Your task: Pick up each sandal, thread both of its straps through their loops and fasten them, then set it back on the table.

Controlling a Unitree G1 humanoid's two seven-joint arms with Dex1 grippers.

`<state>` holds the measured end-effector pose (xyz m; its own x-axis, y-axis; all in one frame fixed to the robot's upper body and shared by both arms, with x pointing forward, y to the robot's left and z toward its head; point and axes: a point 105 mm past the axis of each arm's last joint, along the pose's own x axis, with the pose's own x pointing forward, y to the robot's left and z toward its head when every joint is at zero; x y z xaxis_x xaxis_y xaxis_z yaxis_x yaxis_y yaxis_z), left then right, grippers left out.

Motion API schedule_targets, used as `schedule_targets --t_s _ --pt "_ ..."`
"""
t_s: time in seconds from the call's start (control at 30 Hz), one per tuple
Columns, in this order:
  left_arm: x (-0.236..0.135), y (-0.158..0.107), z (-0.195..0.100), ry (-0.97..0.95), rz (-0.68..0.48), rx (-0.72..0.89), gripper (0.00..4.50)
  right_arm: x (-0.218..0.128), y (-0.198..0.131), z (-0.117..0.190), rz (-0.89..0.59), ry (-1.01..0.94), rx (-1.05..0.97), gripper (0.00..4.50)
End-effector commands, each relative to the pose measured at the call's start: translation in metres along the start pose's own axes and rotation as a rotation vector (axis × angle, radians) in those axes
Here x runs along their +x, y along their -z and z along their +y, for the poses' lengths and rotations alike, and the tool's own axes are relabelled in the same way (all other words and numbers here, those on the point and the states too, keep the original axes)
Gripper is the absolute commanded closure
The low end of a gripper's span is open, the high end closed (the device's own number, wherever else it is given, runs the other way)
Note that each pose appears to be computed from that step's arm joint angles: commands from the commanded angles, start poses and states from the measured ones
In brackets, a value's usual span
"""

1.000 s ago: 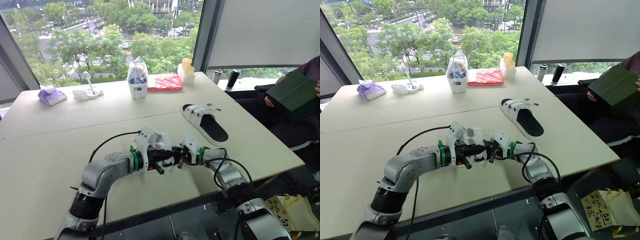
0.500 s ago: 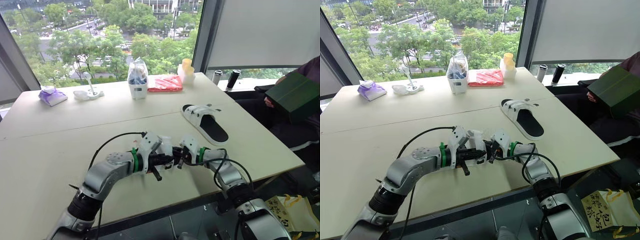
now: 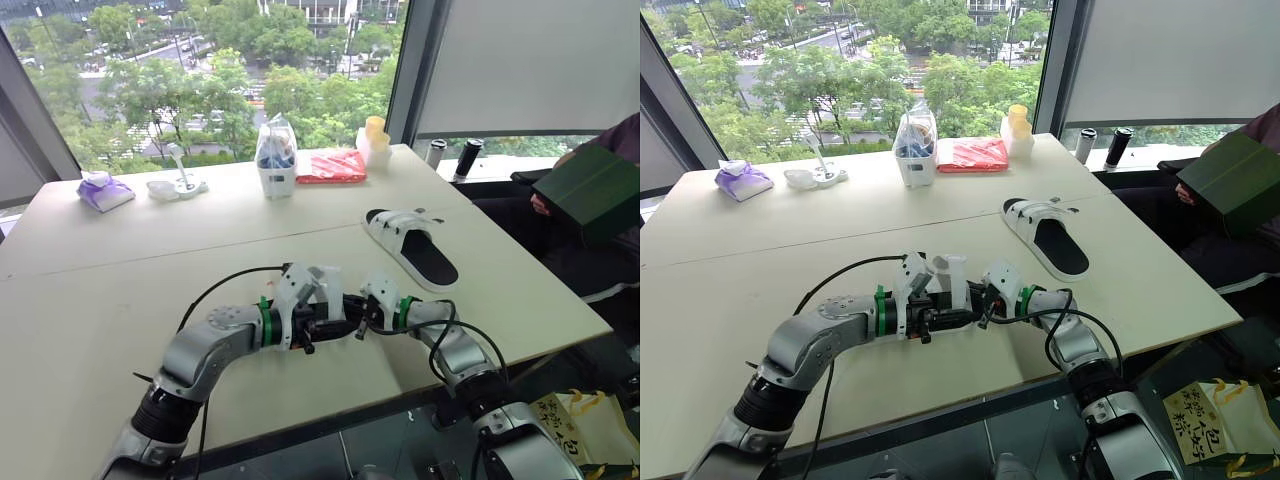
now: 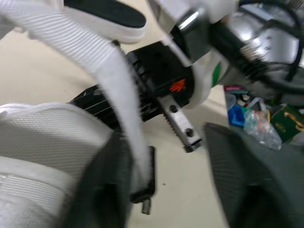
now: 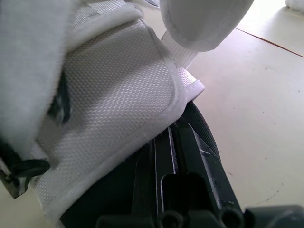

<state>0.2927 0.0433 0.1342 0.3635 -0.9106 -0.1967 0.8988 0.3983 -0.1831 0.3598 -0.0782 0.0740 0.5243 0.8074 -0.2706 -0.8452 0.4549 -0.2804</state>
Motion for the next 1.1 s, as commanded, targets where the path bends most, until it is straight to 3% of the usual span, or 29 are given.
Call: schedule_targets --t_s 0.03,0.13,0.3,0.67,1.1 --pt "-0.030 -0.017 -0.010 0.023 -0.047 0.012 1.58 -0.007 0.073 0.041 0.248 -0.108 0.155 4.50" --pt "-0.047 -0.014 -0.023 0.081 -0.031 -0.044 1.58 -0.007 0.073 0.040 0.252 -0.109 0.153 4.50" --pt "-0.060 0.009 -0.037 0.137 0.091 -0.116 1.58 -0.005 0.073 0.039 0.254 -0.119 0.151 4.50" --pt "-0.013 0.035 -0.011 0.001 0.123 -0.099 1.58 -0.004 0.073 0.041 0.255 -0.120 0.153 4.50" --pt "-0.006 0.028 0.002 -0.116 0.102 -0.065 1.58 -0.005 0.072 0.038 0.254 -0.114 0.148 4.50"
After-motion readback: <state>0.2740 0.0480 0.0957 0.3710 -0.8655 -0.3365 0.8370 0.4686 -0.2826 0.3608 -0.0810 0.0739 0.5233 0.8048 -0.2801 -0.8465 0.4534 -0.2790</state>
